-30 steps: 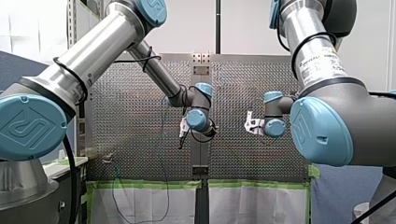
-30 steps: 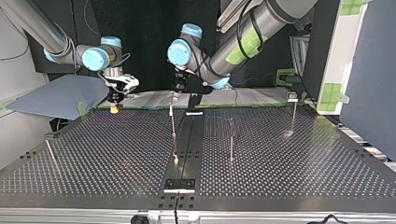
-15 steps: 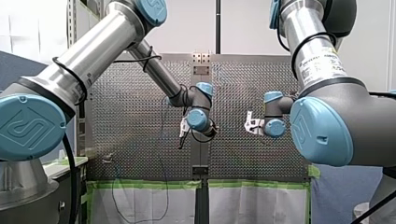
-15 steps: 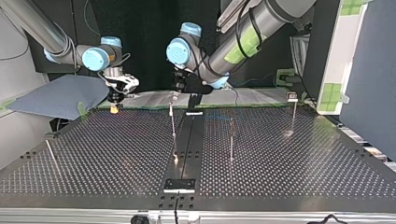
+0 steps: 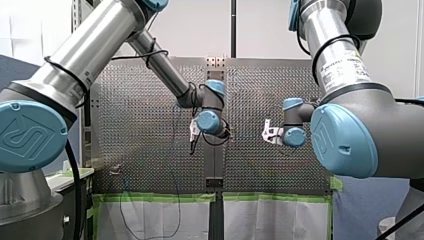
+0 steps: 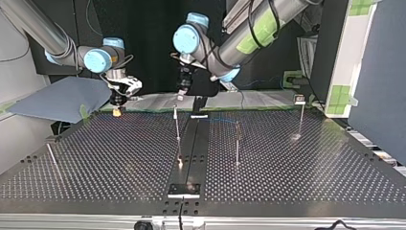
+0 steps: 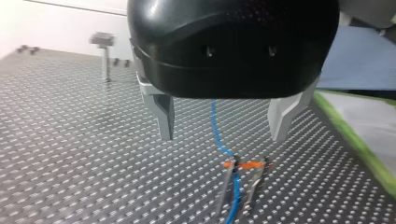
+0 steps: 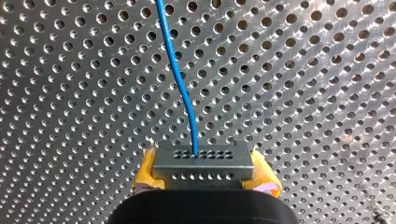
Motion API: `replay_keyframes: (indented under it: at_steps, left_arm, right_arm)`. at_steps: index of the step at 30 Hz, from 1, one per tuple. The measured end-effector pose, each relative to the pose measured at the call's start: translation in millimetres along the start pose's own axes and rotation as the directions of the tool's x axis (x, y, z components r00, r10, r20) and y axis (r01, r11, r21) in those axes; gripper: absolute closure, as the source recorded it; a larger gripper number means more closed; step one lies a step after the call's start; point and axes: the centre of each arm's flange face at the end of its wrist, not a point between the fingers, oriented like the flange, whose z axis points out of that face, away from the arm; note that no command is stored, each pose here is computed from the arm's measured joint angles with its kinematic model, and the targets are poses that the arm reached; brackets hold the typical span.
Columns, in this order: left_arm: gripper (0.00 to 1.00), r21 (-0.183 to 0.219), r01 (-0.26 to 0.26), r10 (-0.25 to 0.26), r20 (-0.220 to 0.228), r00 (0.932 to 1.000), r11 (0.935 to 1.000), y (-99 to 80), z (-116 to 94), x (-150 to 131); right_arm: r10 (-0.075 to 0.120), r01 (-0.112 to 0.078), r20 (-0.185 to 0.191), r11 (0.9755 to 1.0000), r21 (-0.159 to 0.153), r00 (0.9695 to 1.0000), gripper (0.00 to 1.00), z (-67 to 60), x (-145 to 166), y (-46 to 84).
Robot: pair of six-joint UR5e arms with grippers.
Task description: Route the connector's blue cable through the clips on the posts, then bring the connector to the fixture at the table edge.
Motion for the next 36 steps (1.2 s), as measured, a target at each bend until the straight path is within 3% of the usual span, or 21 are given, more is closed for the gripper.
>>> replay_keyframes:
  at_steps: [7, 16, 20, 29, 36]
  left_arm:
    - [0.0, -0.051, 0.085, -0.082, 0.059, 0.9949, 0.9951, 14.9, -13.8, -15.4]
    - [0.0, -0.062, 0.198, -0.188, 0.135, 0.9727, 0.9782, 35.0, -30.0, -33.9]
    - [0.0, -0.06, 0.221, -0.21, 0.15, 0.9662, 0.9735, 40.6, -39.1, -38.9]
    - [0.0, -0.059, 0.233, -0.222, 0.154, 0.9627, 0.9706, 53.6, -67.9, -46.7]
    - [0.0, -0.05, 0.275, -0.261, 0.187, 0.9471, 0.9603, 65.9, -89.2, -54.7]
  right_arm:
    - [0.002, -0.002, 0.001, 1.0, 0.0, 1.0, 1.0, -0.1, -0.1, 0.0]
    - [0.002, -0.002, 0.002, 1.0, 0.002, 1.0, 1.0, -0.2, -0.2, -0.2]
    - [0.002, -0.002, 0.003, 1.0, 0.002, 1.0, 1.0, -0.3, -0.9, -0.2]
    - [0.002, -0.003, 0.007, 1.0, 0.002, 1.0, 1.0, -0.6, -1.5, -0.1]
    - [0.001, -0.001, 0.011, 1.0, 0.002, 0.9999, 1.0, -0.9, -1.9, 0.1]
